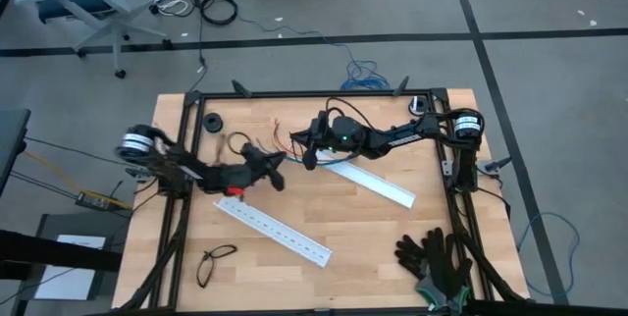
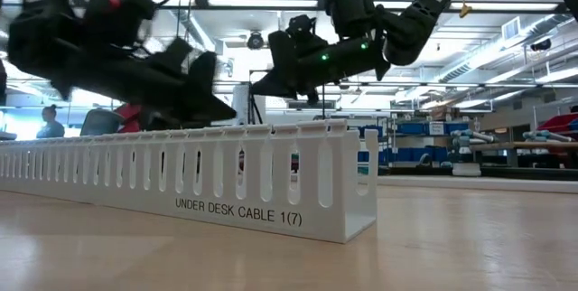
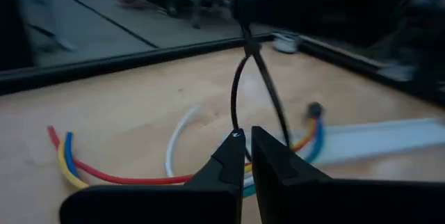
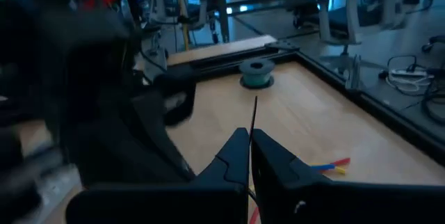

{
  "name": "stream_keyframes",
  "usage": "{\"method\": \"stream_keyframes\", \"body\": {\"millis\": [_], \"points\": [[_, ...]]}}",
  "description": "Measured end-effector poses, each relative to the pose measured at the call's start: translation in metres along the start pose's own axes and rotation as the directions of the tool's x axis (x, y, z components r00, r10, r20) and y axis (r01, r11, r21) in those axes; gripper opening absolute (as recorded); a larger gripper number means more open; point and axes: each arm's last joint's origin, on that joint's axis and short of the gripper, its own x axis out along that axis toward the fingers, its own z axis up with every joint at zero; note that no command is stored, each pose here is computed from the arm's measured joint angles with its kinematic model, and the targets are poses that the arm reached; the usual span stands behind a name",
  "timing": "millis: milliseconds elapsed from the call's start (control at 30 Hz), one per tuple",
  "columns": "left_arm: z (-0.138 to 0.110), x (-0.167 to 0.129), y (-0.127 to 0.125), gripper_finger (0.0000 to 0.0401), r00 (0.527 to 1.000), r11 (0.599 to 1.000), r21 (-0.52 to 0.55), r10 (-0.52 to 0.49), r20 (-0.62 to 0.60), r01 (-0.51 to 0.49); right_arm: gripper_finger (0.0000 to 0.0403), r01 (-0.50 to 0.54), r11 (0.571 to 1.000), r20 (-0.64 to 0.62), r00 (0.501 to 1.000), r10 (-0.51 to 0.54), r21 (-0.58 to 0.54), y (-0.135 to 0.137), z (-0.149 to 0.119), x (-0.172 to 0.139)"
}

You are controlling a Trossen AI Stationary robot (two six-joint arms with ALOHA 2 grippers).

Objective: Ziptie cables
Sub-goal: Wrap the cable wire in the zip tie

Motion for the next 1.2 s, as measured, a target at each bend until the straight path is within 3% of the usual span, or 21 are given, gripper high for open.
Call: {"method": "stream_keyframes", "body": {"millis": [200, 467, 667, 767, 900, 1000, 1200], "points": [[-0.008, 0.019, -0.032, 0.0, 0.99, 0.987, 0.099, 0.122, 0.076, -0.129, 0.0, 0.009, 1.0, 0.026, 1.0, -0.009, -0.016, -0.005, 0.003, 0.0], [0.001, 0.017, -0.04, 0.0001, 0.982, 0.979, 0.133, 0.136, 0.134, -0.154, 0.0, -0.024, 0.999, 0.021, 0.999, 0.024, -0.044, -0.004, 0.003, 0.0], [0.0, 0.017, -0.044, 0.0023, 0.995, 0.971, 0.238, -0.004, 0.096, -0.019, 0.0, -0.039, 0.996, 0.019, 0.999, 0.04, -0.084, 0.002, 0.002, 0.0], [0.001, 0.017, -0.047, 0.0053, 0.993, 0.97, 0.237, -0.076, 0.085, 0.054, 0.0, -0.039, 0.994, 0.019, 0.999, 0.042, -0.099, 0.003, 0.002, 0.0], [0.004, 0.017, -0.048, 0.0099, 0.99, 0.973, 0.221, -0.095, 0.1, 0.071, 0.0, -0.038, 0.993, 0.019, 0.999, 0.04, -0.109, 0.003, 0.002, 0.0], [0.005, 0.017, -0.047, 0.0119, 0.991, 0.978, 0.206, -0.056, 0.121, 0.03, 0.0, -0.039, 0.993, 0.018, 0.999, 0.041, -0.111, 0.003, 0.002, 0.0], [0.006, 0.016, -0.042, 0.0112, 0.98, 0.973, 0.184, 0.11, 0.163, -0.14, 0.0, -0.038, 0.992, 0.021, 0.999, 0.041, -0.118, 0.003, 0.002, 0.0]]}}
